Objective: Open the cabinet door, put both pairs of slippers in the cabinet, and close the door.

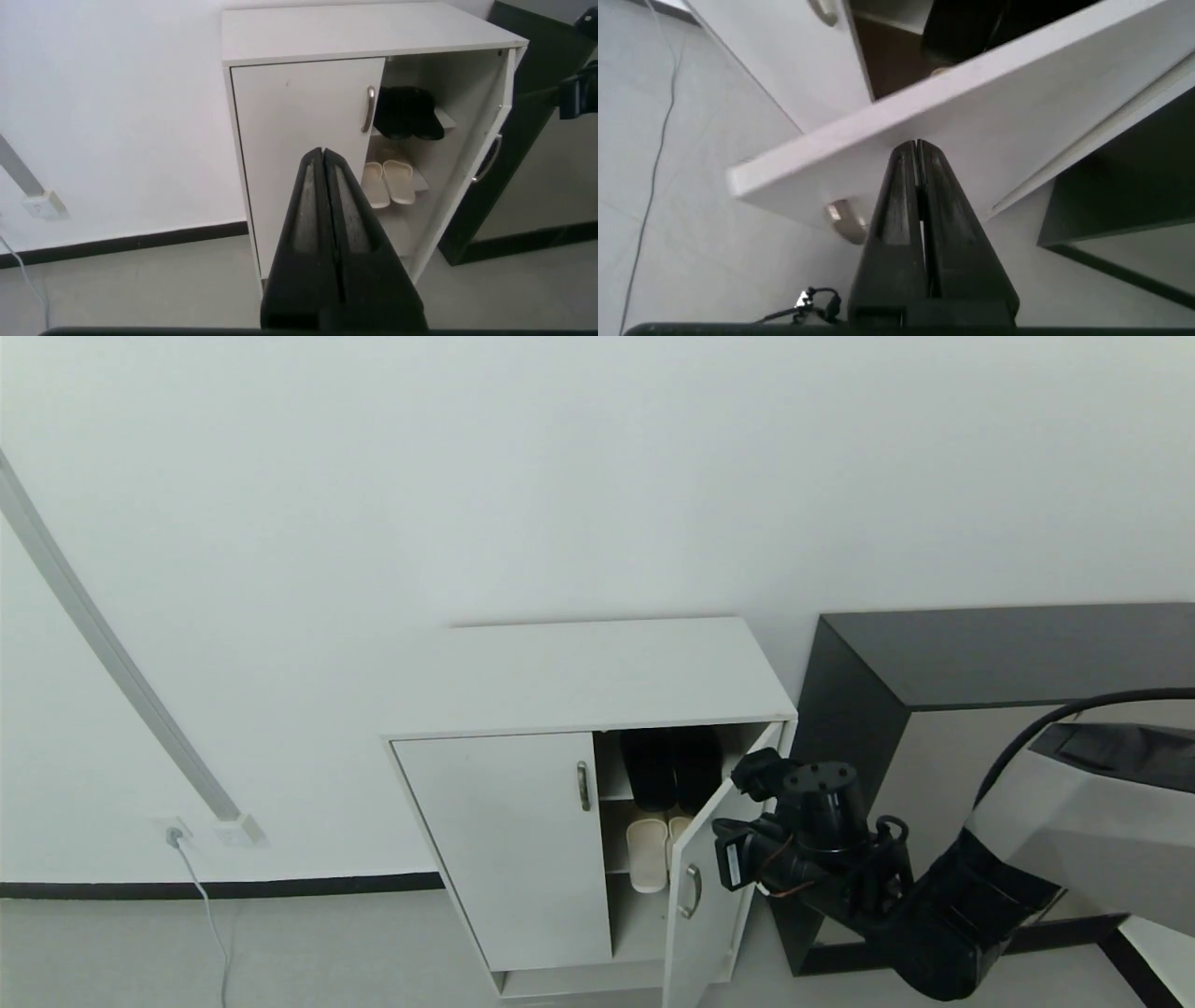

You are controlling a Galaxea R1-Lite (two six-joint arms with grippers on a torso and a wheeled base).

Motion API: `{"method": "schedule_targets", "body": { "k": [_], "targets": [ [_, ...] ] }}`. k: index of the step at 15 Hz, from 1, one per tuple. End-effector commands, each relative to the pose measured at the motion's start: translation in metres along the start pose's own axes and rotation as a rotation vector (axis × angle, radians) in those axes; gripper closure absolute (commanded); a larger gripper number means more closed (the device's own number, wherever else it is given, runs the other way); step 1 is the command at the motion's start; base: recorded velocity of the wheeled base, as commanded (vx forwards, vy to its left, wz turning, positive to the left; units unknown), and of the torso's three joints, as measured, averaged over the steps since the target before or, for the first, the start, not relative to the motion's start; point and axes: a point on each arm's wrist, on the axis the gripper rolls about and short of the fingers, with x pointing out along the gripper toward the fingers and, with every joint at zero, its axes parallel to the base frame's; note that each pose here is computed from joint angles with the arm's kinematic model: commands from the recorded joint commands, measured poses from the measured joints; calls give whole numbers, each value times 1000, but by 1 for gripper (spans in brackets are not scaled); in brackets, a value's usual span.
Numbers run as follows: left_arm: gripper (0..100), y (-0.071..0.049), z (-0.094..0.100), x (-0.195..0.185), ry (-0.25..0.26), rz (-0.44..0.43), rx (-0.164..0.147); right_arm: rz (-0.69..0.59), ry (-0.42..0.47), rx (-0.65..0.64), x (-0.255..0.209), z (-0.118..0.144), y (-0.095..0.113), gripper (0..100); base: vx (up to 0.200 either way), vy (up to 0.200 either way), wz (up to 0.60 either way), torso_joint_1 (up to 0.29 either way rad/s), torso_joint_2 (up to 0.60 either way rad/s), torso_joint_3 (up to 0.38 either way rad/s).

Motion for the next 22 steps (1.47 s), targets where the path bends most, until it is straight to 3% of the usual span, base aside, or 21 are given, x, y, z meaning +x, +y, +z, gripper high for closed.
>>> {"method": "schedule_targets", "body": {
  "k": [1, 9, 22],
  "targets": [
    [100, 0, 0, 0, 1, 0, -1, -18, 13, 5, 21, -9, -6, 100, 0, 0, 0, 0, 0, 0],
    [100, 0, 0, 0, 1, 0, 1, -71, -44, 34, 77, -6, -28, 100, 0, 0, 0, 0, 0, 0],
    [100, 0, 0, 0, 1, 0, 1, -136, -68, 60, 116, 14, -57, 100, 0, 0, 0, 0, 0, 0]
  ]
}}
